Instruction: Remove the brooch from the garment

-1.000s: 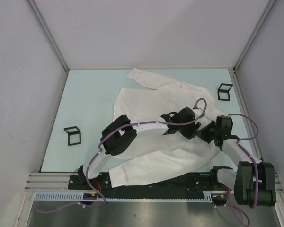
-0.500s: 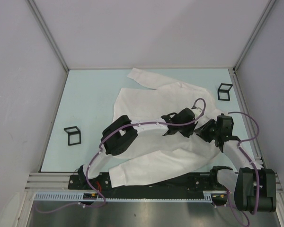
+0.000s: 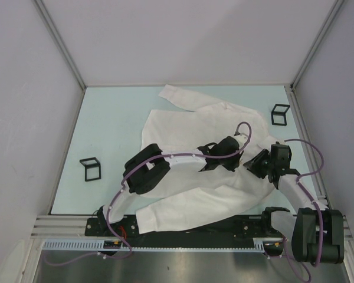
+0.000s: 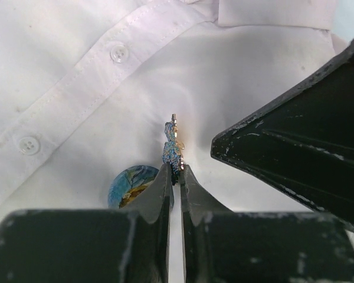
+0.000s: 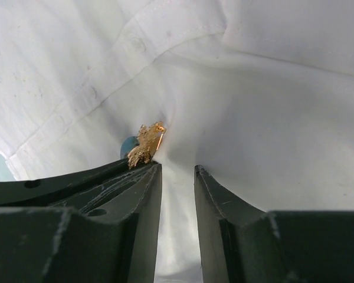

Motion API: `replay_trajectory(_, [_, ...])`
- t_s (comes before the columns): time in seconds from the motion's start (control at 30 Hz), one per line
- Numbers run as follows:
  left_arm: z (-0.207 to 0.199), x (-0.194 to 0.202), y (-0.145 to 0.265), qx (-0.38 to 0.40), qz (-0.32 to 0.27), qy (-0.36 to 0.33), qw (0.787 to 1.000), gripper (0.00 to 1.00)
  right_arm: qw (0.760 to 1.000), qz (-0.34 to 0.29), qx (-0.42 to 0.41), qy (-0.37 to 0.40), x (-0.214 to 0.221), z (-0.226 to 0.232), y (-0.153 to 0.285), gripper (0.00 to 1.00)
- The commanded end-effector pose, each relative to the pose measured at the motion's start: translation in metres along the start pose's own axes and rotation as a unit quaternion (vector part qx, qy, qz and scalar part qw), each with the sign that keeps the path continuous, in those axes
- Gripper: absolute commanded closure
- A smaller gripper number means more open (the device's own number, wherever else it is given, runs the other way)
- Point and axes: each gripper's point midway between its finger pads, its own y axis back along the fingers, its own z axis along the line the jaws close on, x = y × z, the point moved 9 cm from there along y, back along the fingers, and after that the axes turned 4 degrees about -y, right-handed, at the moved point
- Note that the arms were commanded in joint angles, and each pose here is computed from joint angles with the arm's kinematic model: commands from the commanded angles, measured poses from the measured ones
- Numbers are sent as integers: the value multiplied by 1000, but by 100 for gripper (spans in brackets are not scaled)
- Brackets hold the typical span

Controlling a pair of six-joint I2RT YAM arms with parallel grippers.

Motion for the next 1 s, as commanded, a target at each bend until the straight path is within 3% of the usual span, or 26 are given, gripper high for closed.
replay_trajectory(0.0, [-4, -6, 12, 4, -19, 25, 1000, 92, 1000, -13, -1, 12, -11, 6, -5, 68])
replay_trajectory(0.47, [-8, -4, 13, 26, -19, 34, 999, 89, 999, -28, 0, 31, -12, 10, -10, 59])
replay_trajectory(0.57, [-10, -6, 16, 34, -20, 33, 999, 82, 999, -27, -1, 40, -15, 12, -14, 60])
replay_trajectory(0.7, [-11, -14, 27, 53, -26, 50, 997, 61, 998, -25, 0, 53, -16, 15, -17, 60])
replay_trajectory(0.8, [-7, -20, 36, 56, -28, 72, 995, 55, 997, -33, -6, 64, -18, 18, -17, 61])
replay_trajectory(0.97, [1, -31, 54, 60, -37, 118, 991, 52, 996, -31, -24, 76, -19, 22, -18, 61])
